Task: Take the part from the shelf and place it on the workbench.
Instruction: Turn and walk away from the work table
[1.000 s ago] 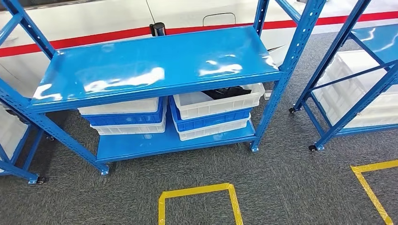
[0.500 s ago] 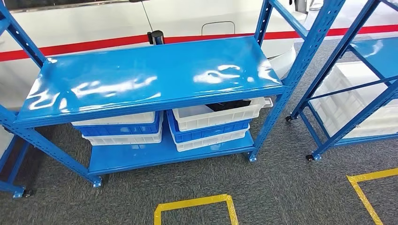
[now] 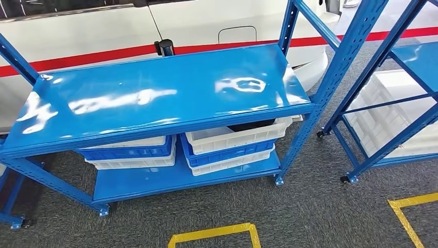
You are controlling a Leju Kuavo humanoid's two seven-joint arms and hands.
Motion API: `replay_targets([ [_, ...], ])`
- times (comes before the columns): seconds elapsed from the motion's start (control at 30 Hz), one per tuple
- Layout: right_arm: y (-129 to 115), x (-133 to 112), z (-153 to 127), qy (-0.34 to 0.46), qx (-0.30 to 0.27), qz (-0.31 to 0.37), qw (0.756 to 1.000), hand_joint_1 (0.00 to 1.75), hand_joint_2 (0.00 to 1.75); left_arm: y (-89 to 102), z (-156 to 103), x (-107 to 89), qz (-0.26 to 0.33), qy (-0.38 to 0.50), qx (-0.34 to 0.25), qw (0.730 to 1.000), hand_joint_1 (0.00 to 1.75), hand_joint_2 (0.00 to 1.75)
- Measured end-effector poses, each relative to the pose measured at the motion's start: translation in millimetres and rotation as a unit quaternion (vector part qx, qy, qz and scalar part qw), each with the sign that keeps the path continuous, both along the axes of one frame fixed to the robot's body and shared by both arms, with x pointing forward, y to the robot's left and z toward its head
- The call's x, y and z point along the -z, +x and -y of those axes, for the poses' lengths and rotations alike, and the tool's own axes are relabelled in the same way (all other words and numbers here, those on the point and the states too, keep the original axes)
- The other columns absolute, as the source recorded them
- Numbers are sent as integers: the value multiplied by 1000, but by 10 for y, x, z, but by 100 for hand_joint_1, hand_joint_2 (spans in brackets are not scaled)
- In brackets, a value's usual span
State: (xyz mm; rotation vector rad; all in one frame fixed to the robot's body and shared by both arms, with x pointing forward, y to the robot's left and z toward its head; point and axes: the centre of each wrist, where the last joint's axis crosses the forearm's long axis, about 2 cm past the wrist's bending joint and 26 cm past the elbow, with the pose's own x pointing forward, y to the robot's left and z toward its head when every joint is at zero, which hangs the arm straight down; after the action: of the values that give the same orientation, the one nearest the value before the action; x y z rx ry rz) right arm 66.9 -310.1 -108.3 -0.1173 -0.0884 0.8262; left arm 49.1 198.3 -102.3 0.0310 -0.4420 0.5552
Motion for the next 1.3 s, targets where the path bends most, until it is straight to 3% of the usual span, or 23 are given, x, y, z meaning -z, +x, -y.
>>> replay_targets([
  [1.3, 14, -1, -26, -3, -21, -6, 1000, 0, 0, -9, -35, 6, -24, 16, 4, 1000, 0, 0],
])
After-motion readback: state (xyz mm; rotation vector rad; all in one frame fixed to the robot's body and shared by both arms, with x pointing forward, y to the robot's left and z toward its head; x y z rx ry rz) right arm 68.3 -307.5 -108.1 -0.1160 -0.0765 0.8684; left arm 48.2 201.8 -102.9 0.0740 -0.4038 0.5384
